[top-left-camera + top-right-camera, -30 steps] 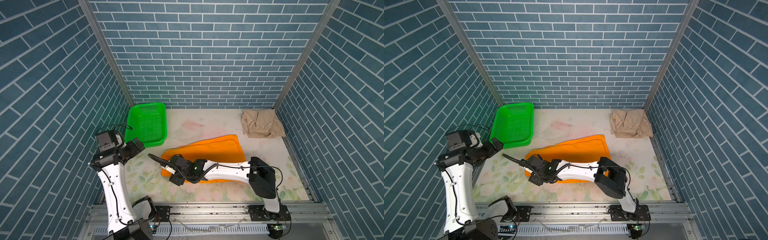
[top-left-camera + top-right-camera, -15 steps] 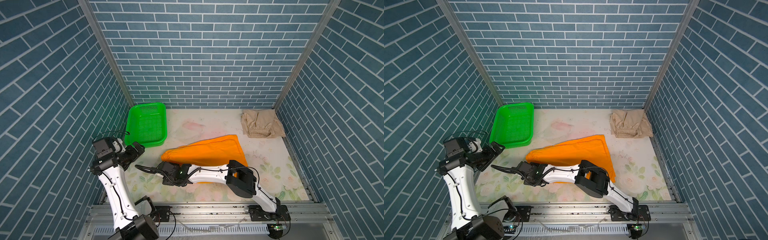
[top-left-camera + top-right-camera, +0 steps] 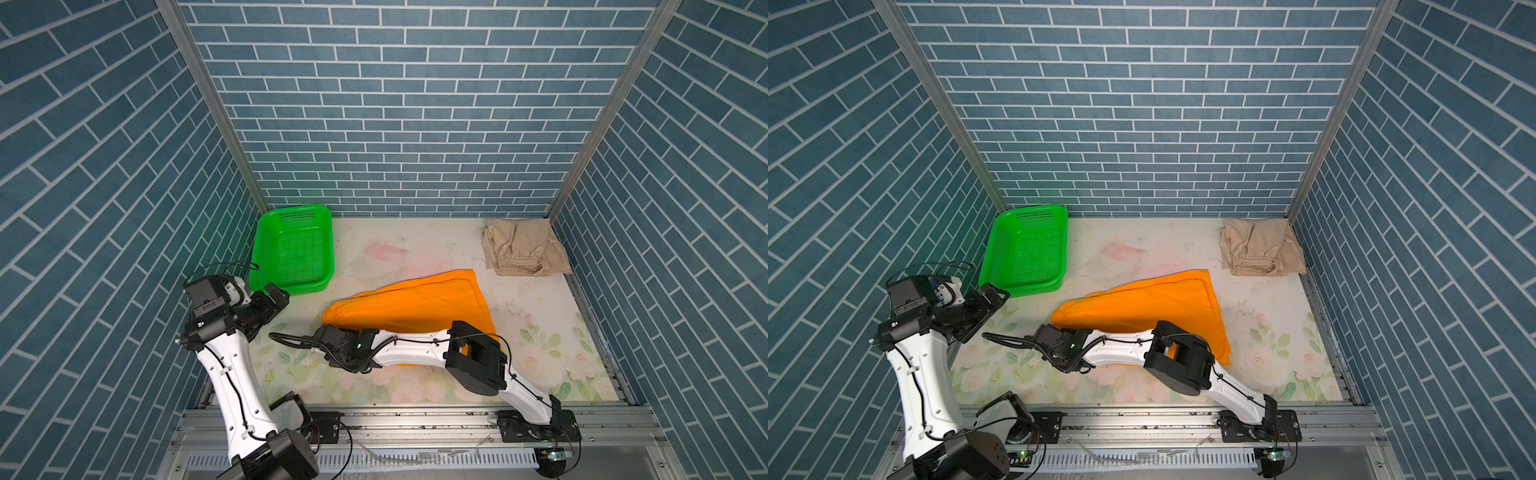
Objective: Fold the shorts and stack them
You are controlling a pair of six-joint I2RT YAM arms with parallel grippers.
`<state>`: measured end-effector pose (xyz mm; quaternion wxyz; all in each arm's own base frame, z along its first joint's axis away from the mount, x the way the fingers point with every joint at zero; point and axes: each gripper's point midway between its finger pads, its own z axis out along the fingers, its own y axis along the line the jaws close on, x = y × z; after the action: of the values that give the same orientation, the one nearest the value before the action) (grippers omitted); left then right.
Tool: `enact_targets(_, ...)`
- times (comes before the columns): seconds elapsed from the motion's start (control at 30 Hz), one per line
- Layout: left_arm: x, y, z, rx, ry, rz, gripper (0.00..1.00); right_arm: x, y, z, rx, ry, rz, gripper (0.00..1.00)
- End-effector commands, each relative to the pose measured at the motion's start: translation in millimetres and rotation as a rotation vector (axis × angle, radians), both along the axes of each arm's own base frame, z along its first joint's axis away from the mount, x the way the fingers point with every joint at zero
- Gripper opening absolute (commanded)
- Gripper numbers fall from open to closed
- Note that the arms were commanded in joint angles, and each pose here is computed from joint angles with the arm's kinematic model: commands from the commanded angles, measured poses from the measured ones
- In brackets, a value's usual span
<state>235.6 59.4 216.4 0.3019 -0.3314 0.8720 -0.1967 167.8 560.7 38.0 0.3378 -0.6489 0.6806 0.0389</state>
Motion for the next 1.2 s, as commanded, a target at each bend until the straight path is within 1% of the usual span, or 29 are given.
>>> enact_targets(0.0,1.7,-6.2,-9.7,-0.055,0.013,-0.029,1.00,5.1,-4.8,23.0,0.135,0.084,-0.055,0.00)
enact_targets(0.03,2.4,-7.9,-10.4,-0.067,0.011,-0.035,1.00,5.1,-4.0,30.7,0.194,0.102,-0.065,0.00)
enact_targets(0.1,4.4,-11.6,-13.3,-0.101,0.008,-0.042,1.00,5.8,-3.7,55.1,0.349,0.129,-0.082,0.00)
enact_targets(0.17,7.6,-18.0,-16.6,-0.157,-0.001,-0.056,0.99,8.0,-5.8,66.1,0.453,0.138,-0.093,0.00)
enact_targets(0.3,9.7,-34.5,-29.3,-0.304,-0.001,-0.068,1.00,14.4,-13.5,77.5,0.542,0.121,-0.109,0.00)
enact_targets(0.37,9.4,-40.0,-38.4,-0.353,-0.001,-0.055,1.00,15.0,-15.5,81.0,0.573,0.116,-0.099,0.00)
enact_targets(0.47,5.5,-48.8,-55.0,-0.397,0.020,-0.038,1.00,14.1,-16.3,80.9,0.594,0.116,-0.088,0.00)
enact_targets(0.57,3.1,-64.3,-77.5,-0.477,0.050,-0.029,1.00,13.5,-15.8,80.1,0.604,0.115,-0.079,0.00)
enact_targets(0.63,2.1,-74.0,-91.4,-0.502,0.080,-0.033,1.00,12.8,-14.9,78.8,0.603,0.115,-0.070,0.00)
enact_targets(0.8,10.8,-94.6,-118.0,-0.516,0.127,-0.059,1.00,11.8,-13.9,74.3,0.597,0.113,-0.054,0.00)
enact_targets(0.87,14.2,-100.4,-124.7,-0.502,0.150,-0.079,1.00,10.8,-12.7,74.4,0.598,0.114,-0.047,0.00)
enact_targets(1.03,23.7,-98.9,-135.5,-0.502,0.143,-0.068,1.00,10.6,-11.6,76.1,0.611,0.117,-0.043,0.00)
enact_targets(1.17,30.9,-104.0,-141.4,-0.496,0.141,-0.096,1.00,10.2,-9.8,74.9,0.611,0.111,-0.032,0.00)
